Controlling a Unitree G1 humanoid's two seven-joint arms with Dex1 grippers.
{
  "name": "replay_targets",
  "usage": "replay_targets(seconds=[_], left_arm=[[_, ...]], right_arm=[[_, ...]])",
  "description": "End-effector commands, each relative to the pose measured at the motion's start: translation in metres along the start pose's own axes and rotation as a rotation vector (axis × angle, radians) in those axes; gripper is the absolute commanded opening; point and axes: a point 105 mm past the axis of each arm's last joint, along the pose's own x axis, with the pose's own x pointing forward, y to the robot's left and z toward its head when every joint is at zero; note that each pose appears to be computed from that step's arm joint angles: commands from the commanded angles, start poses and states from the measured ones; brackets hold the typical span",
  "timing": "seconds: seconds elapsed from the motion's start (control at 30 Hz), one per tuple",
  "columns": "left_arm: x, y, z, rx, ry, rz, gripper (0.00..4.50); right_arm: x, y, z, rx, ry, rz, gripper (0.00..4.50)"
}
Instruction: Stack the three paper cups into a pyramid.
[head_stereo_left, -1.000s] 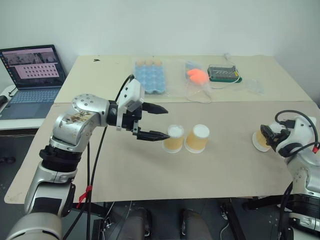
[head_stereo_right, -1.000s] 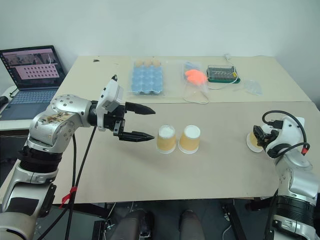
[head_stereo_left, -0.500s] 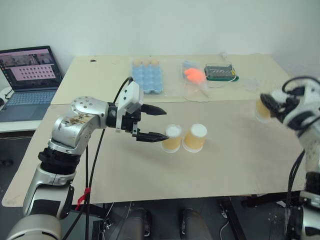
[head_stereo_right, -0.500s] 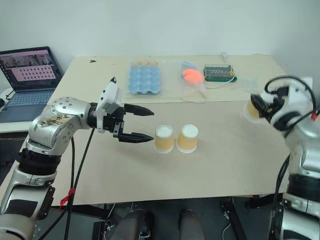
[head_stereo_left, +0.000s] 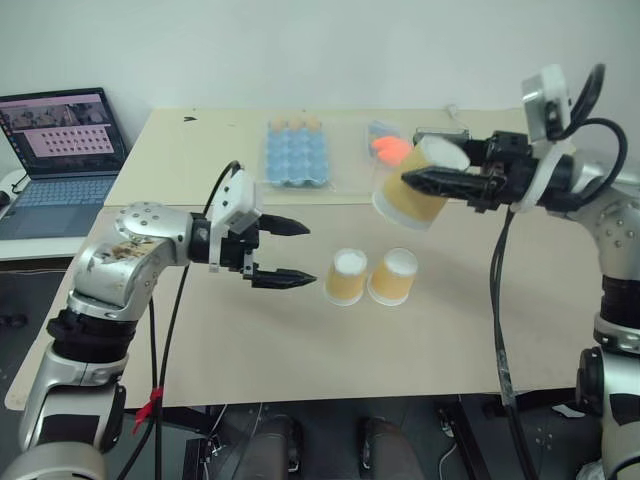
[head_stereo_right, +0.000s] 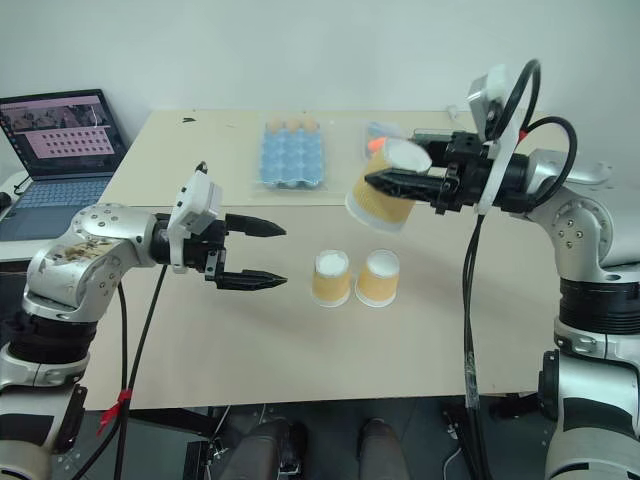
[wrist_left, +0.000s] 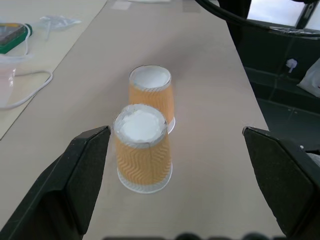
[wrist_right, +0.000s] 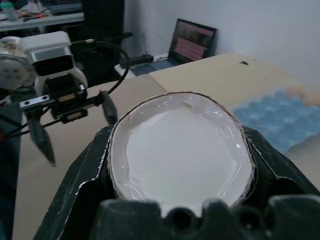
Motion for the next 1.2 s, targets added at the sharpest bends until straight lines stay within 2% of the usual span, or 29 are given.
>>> replay_targets(seconds=[0.03,0.27,0.57,0.87,1.17,1.2], left_arm=[[-0.006,-0.001,0.014,0.059,-0.019,0.025,4.50],[-0.005,-0.004,0.015,0.055,-0.021,0.031,4.50],[-0.004,-0.005,0.015,0.052,-0.024,0.030,4.50],[-0.001,-0.005,0.016,0.054,-0.028,0.024,4.50],[-0.001,-0.007,0.016,0.055,-0.028,0.023,4.50],[-0.002,-0.007,0.016,0.056,-0.027,0.022,4.50]], right_arm=[[0.007,0.007,-0.009,-0.033,0.047,0.049,2.66],[0.027,0.010,-0.042,-0.054,0.151,0.084,2.66],[0.036,0.007,-0.042,-0.094,0.170,0.092,2.66],[0.038,0.007,-0.031,-0.118,0.170,0.112,2.66],[0.040,0.003,-0.047,-0.096,0.199,0.103,2.66],[0.040,0.002,-0.048,-0.095,0.200,0.098,3.16]])
